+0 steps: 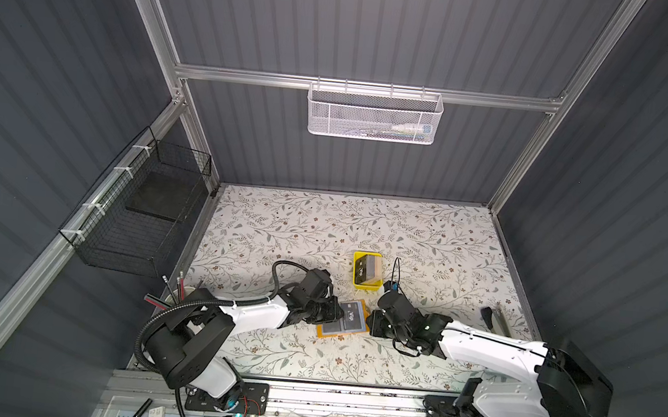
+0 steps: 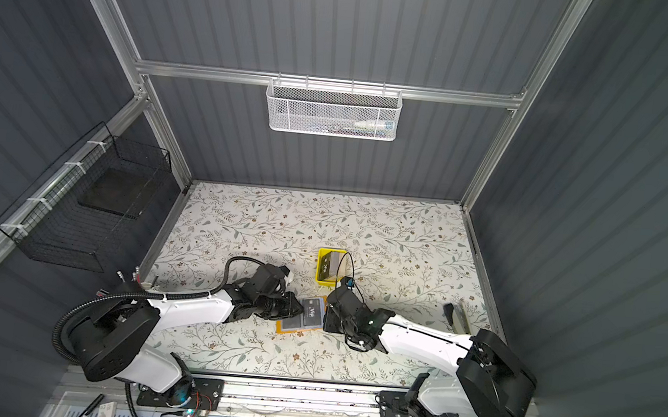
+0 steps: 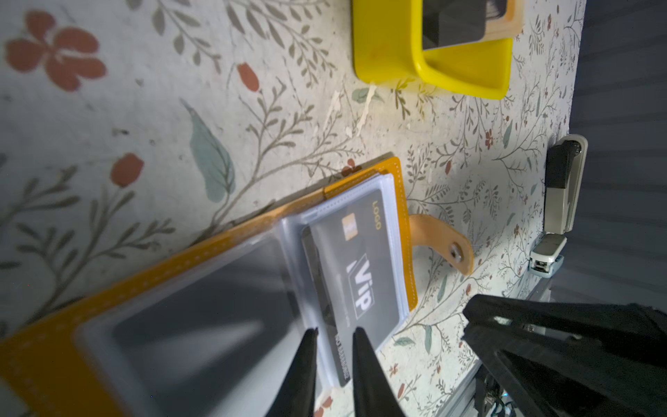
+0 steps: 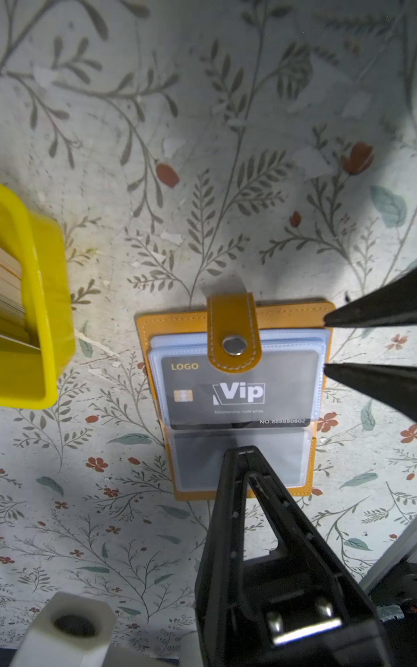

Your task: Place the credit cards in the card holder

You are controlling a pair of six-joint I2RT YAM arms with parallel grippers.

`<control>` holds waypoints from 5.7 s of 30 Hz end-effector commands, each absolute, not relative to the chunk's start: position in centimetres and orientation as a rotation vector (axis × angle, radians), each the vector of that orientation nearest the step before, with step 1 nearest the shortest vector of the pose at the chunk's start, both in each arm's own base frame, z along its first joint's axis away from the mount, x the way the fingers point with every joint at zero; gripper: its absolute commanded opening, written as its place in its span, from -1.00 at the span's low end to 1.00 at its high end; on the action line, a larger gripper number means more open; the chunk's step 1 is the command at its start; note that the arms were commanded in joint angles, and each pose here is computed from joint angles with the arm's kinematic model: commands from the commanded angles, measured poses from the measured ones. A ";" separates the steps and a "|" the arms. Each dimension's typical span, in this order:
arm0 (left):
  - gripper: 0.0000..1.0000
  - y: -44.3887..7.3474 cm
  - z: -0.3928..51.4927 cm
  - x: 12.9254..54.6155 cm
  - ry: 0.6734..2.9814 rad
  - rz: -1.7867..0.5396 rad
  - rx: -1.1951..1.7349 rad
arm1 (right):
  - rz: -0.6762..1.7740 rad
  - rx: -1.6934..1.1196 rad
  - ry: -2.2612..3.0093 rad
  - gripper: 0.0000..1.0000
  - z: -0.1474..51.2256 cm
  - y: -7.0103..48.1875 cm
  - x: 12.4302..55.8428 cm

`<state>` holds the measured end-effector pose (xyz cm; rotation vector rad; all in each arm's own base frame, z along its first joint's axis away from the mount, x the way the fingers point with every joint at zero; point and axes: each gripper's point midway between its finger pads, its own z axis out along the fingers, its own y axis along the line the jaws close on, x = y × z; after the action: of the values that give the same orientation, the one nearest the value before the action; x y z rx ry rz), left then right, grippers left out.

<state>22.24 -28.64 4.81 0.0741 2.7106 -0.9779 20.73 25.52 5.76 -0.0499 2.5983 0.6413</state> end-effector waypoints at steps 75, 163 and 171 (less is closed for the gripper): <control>-0.74 -29.5 4.5 20.9 2.729 -0.985 0.106 | 0.785 -0.059 2.614 -0.36 4.6 27.0 21.8; -0.61 -26.8 14.6 25.9 2.484 -1.116 0.221 | 0.816 -0.064 2.472 0.88 12.2 27.8 25.1; -0.59 -28.5 14.6 29.5 2.504 -1.038 0.245 | 0.747 -0.013 2.448 0.84 13.6 23.1 28.6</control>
<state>28.34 -28.17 14.20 0.2125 2.5122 -1.0676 28.44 24.01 14.02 0.0397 2.4117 0.7917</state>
